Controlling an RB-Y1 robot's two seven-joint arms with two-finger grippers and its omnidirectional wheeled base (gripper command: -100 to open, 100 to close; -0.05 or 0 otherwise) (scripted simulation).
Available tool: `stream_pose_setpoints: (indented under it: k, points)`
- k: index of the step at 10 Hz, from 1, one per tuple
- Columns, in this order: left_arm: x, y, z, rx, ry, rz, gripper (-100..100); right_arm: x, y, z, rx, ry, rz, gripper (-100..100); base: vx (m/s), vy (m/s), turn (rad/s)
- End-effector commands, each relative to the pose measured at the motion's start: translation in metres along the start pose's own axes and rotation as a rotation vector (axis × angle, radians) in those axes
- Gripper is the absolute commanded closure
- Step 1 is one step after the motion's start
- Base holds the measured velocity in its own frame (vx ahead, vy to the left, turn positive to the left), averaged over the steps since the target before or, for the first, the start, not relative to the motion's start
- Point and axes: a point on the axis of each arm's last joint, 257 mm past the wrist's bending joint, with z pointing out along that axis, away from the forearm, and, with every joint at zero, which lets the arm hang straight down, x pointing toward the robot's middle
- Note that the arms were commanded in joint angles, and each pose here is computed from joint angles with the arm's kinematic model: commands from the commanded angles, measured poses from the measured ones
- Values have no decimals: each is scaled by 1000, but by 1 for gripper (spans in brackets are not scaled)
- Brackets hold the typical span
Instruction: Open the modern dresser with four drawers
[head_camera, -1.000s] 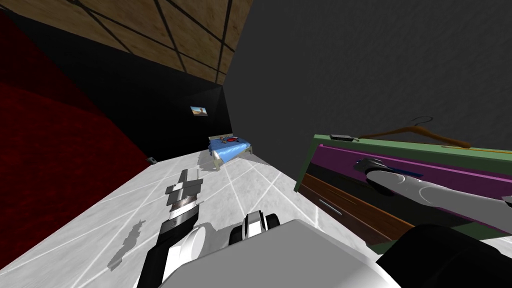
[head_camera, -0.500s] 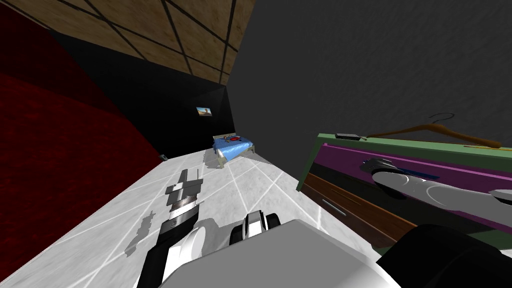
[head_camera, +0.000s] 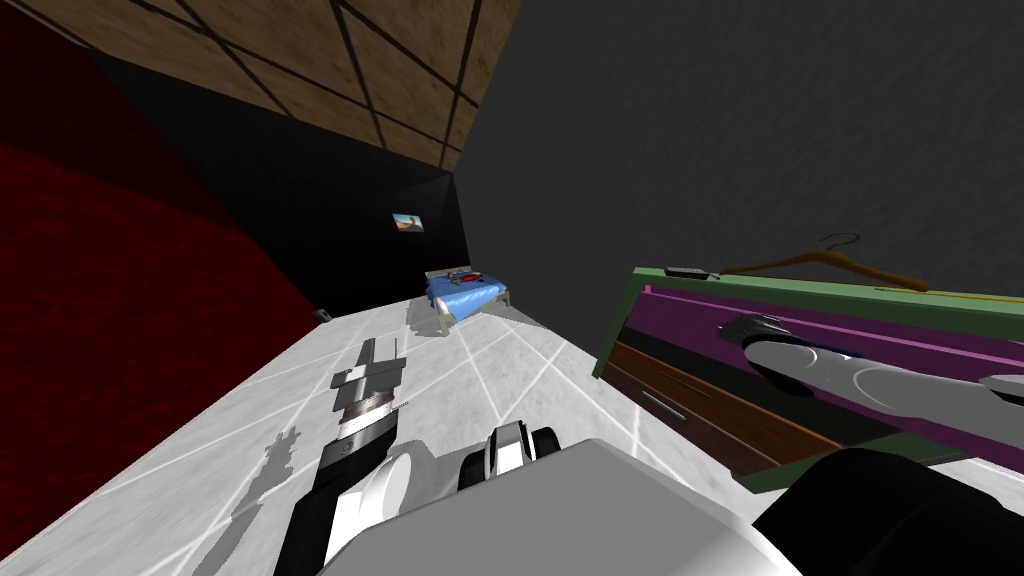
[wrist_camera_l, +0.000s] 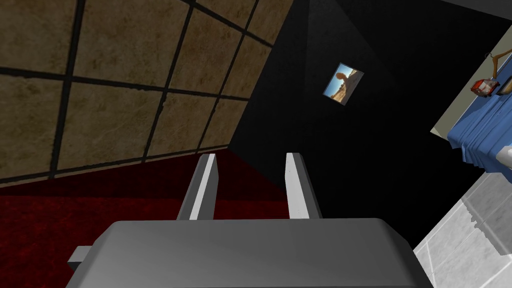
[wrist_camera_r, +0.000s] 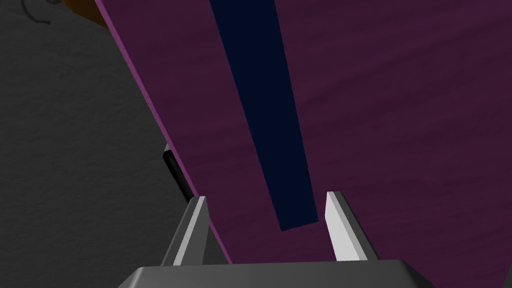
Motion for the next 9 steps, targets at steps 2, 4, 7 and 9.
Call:
stream_pose_setpoints:
  k: [2, 4, 7, 9]
  points:
    - [0, 0, 0, 0, 0, 0, 0, -16, -24, 6, -8, -18, 2, -100, 21, -19, -40]
    - [0, 0, 0, 0, 0, 0, 0, -26, -36, 8, -13, -28, 2, -100, 19, -11, -45]
    - [0, 0, 0, 0, 0, 0, 0, -19, -25, 5, -27, -22, 3, 0, 4, -2, -4]
    - [0, 0, 0, 0, 0, 0, 0, -18, -21, 4, -33, -21, 3, 0, 0, 0, 0]
